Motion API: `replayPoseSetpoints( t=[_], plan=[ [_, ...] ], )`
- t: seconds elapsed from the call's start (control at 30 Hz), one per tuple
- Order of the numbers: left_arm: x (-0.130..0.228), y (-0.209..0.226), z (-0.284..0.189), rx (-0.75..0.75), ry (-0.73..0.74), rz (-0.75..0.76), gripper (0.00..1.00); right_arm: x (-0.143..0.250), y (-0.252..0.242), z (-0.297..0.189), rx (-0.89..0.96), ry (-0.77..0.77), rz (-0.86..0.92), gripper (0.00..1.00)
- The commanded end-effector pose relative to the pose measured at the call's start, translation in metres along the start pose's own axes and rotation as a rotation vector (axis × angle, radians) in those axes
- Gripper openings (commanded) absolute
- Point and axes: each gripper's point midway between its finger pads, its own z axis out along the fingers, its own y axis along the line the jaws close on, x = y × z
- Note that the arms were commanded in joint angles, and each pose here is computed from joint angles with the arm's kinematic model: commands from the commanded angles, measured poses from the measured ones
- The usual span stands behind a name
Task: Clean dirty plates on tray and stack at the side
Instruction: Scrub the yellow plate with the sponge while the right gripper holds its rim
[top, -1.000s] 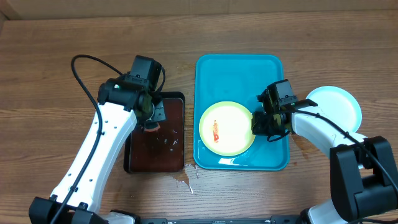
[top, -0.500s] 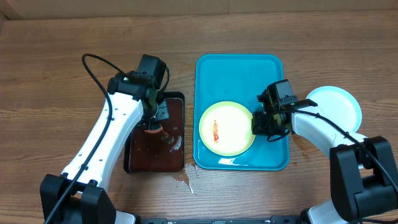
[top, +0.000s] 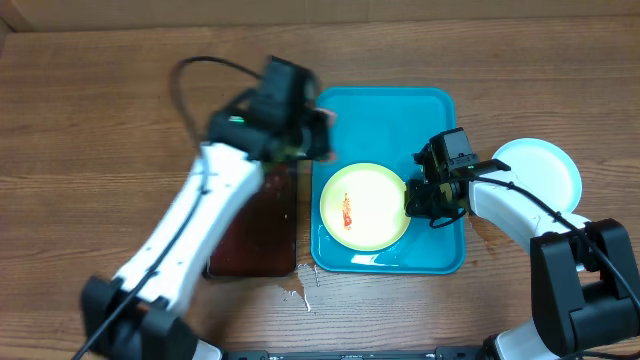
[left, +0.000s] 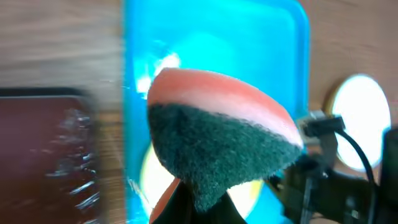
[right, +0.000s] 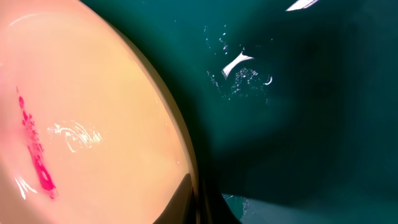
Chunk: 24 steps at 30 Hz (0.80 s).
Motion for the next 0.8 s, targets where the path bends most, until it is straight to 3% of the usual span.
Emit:
replayPoseSetpoints(
  t=[0.0,0.13,0.3,0.5,0.67,0.77],
  plan=[
    [0.051,-0.019,0.063,-0.005,0.181,0.019,0.04,0.009,-0.003,0.004,0.013,0.026,-0.004,0.04],
    [0.087,-0.028,0.106,-0.012,0.299,0.047,0.04,0.009,-0.003,0.004,0.013,0.026,-0.004,0.04],
    [0.101,-0.012,0.134,-0.084,0.345,0.027,0.04,0.009,-0.003,0.004,0.013,0.026,-0.004,0.04],
    [0.091,0.042,0.136,-0.339,0.281,0.007,0.04,0.009,-0.003,0.004,0.013,0.027,-0.004,0.04],
    [0.079,0.065,0.130,-0.426,0.249,0.039,0.04,0.009,-0.003,0.004,0.013,0.027,-0.004,0.04],
    [0.076,0.061,0.132,-0.396,0.251,0.077,0.04,0.009,-0.003,0.004,0.013,0.026,-0.004,0.04]
  ],
)
